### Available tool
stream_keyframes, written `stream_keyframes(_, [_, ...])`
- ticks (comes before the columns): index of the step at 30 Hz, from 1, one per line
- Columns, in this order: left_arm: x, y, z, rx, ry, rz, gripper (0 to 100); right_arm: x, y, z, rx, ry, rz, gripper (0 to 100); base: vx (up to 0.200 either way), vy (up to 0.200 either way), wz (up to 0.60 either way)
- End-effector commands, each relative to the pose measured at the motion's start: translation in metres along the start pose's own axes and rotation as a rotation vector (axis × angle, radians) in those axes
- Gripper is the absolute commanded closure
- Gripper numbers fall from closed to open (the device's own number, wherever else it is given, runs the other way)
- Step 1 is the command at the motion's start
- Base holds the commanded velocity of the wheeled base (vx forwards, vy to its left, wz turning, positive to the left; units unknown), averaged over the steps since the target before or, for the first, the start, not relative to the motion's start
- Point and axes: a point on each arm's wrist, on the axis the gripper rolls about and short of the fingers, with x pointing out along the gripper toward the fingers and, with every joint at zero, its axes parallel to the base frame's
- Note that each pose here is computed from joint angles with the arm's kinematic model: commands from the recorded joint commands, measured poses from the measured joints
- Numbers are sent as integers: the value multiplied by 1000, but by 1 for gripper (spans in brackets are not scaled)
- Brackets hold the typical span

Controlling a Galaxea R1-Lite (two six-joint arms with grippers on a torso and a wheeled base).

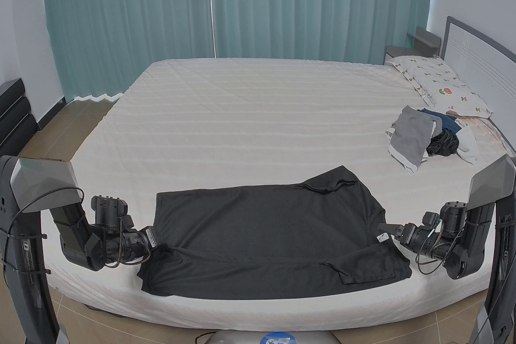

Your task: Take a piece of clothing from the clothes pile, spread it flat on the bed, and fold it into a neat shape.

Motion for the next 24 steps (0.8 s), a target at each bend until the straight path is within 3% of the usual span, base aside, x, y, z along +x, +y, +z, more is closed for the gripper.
stream_keyframes(1, [-1,2,-2,-7,1,16,100,1,1,1,-6,-8,6,0,0,0,0])
stream_keyframes(14, [-9,17,10,-54,-42,43,100,2,0,2,-8,-12,6,0,0,0,0])
stream_keyframes(23, [-20,10,12,-37,-57,-16,100,3,-1,1,-8,-8,4,0,0,0,0])
stream_keyframes(24, [-21,9,12,-33,-61,-34,0,3,-1,1,-8,-8,4,0,0,0,0])
